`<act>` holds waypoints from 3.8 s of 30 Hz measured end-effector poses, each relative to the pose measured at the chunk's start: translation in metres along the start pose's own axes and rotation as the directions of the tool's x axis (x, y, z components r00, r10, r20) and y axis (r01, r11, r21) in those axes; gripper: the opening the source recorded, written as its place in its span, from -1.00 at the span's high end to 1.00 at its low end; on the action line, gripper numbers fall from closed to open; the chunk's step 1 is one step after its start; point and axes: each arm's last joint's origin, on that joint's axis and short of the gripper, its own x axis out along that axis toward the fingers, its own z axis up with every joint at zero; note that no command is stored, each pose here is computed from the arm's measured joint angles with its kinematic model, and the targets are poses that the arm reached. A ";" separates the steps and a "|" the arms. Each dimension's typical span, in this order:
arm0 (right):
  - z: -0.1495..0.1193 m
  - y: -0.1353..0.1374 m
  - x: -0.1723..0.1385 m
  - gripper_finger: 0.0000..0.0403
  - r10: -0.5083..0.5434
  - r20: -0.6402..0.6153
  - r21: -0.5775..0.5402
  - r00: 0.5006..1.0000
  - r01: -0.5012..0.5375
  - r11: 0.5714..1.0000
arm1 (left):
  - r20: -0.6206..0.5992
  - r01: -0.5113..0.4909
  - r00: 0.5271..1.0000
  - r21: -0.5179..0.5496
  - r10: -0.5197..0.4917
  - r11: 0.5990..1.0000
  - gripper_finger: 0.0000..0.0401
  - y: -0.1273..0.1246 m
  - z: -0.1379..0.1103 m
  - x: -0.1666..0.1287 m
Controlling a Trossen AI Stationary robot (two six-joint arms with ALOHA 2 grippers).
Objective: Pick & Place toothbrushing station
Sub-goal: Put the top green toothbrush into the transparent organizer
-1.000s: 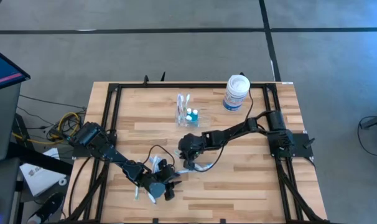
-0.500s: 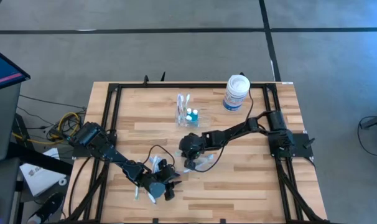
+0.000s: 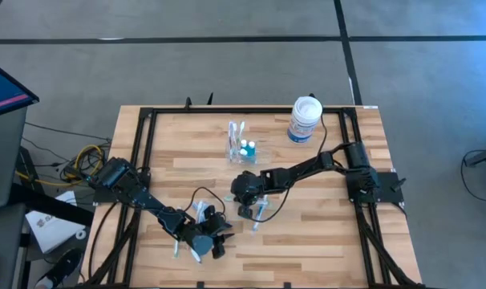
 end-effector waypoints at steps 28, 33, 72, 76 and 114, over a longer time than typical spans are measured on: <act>0.042 -0.014 -0.095 1.00 -0.199 0.255 -0.023 0.946 0.211 0.977 | -0.005 -0.005 1.000 0.002 0.005 1.000 0.32 0.004 -0.003 0.000; 0.037 -0.018 -0.120 1.00 -0.225 0.321 0.004 0.920 0.236 0.972 | -0.005 -0.005 1.000 0.002 0.005 1.000 0.32 0.003 -0.003 0.000; 0.017 -0.088 -0.207 1.00 -0.511 0.418 0.216 0.752 0.464 0.859 | 0.002 -0.005 1.000 -0.003 0.005 1.000 0.32 0.003 -0.003 0.000; 0.017 -0.093 -0.211 1.00 -0.525 0.421 0.229 0.740 0.473 0.851 | 0.002 -0.005 1.000 -0.003 0.005 1.000 0.32 0.003 -0.003 0.000; 0.008 -0.119 -0.167 1.00 -0.510 0.291 0.249 0.809 0.451 0.857 | 0.004 -0.007 1.000 -0.003 0.007 1.000 0.32 0.003 -0.003 0.000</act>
